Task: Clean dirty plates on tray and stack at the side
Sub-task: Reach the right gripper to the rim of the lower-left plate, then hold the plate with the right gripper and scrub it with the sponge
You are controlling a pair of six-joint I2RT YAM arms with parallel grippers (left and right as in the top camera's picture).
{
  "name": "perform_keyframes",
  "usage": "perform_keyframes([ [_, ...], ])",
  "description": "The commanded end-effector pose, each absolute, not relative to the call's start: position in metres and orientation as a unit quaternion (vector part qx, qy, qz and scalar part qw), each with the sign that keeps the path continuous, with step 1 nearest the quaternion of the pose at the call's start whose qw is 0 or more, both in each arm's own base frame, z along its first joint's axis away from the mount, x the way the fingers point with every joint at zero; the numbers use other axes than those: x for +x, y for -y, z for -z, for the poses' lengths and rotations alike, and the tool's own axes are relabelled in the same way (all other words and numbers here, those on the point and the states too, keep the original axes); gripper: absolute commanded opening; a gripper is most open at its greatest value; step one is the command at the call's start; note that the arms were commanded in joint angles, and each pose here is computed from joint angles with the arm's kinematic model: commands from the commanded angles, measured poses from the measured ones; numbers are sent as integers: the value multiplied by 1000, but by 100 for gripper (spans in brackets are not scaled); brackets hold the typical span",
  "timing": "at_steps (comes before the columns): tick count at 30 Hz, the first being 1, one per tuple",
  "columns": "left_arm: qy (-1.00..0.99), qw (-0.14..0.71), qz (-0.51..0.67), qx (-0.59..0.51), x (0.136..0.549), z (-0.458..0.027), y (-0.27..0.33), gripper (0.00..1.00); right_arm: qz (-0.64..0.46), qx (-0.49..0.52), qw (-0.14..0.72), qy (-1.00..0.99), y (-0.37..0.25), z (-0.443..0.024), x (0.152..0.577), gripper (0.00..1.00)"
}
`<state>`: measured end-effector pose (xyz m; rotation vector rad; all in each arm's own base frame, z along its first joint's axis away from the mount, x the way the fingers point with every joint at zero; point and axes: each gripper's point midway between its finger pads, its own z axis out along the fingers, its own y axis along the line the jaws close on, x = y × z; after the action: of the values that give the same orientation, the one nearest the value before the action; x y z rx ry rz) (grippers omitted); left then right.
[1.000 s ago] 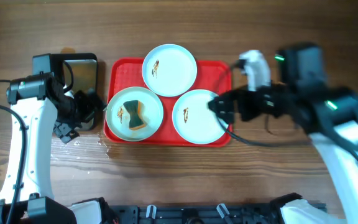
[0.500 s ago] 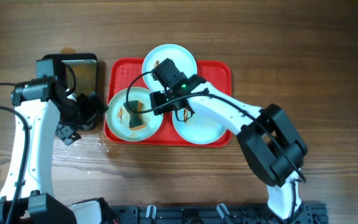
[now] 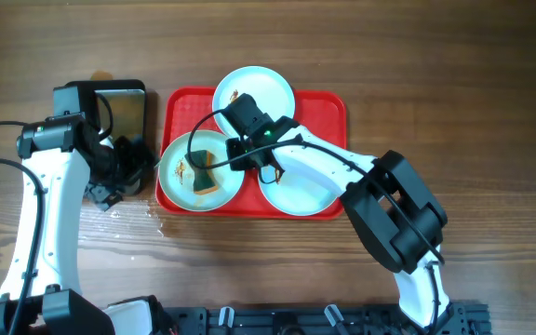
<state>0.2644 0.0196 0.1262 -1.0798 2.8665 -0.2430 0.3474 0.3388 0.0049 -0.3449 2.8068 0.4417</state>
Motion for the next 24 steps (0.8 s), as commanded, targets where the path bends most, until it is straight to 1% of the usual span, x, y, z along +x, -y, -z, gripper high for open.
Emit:
perform_keyframes([
  [1, -937, 33, 89, -337, 267, -124, -11, 54, -126, -110, 114, -979, -329, 15, 340, 9],
  [2, -940, 37, 94, -325, 270, -124, -4, 45, -119, -110, 105, -981, -325, 16, 337, 7],
  [4, -949, 52, 99, -295, 279, -126, 12, 43, -111, -112, 96, -983, -320, 17, 333, 4],
  [5, -950, 57, 103, -290, 282, -126, 21, 42, -108, -112, 92, -984, -318, 17, 331, 5],
  [7, -949, 62, 109, -290, 286, -127, 36, 38, -105, -113, 87, -984, -317, 16, 330, 4],
  [8, -949, 65, 112, -288, 288, -128, 42, 39, -106, -114, 83, -984, -318, 15, 329, 4],
  [9, -952, 72, 111, -277, 291, -127, 47, 46, -109, -115, 78, -984, -319, 12, 327, 4],
  [10, -953, 79, 109, -271, 294, -122, 50, 49, -111, -115, 75, -984, -320, 10, 327, 4],
  [12, -949, 72, 110, -286, 293, -104, 52, 45, -131, -129, 65, -981, -328, 7, 323, 4],
  [13, -949, 69, 108, -287, 293, -89, 51, 49, -131, -129, 65, -981, -328, 7, 323, 4],
  [14, -950, 65, 107, -287, 292, -76, 51, 55, -131, -129, 64, -981, -327, 7, 323, 4],
  [16, -950, 53, 115, -286, 290, -61, 55, 57, -130, -129, 64, -981, -327, 7, 323, 4],
  [19, -945, 38, 165, -279, 296, -45, 73, 59, -132, -130, 63, -981, -328, 7, 322, 4],
  [24, -947, 31, 169, -273, 305, -25, 77, 59, -139, -130, 60, -980, -330, 6, 322, 5],
])
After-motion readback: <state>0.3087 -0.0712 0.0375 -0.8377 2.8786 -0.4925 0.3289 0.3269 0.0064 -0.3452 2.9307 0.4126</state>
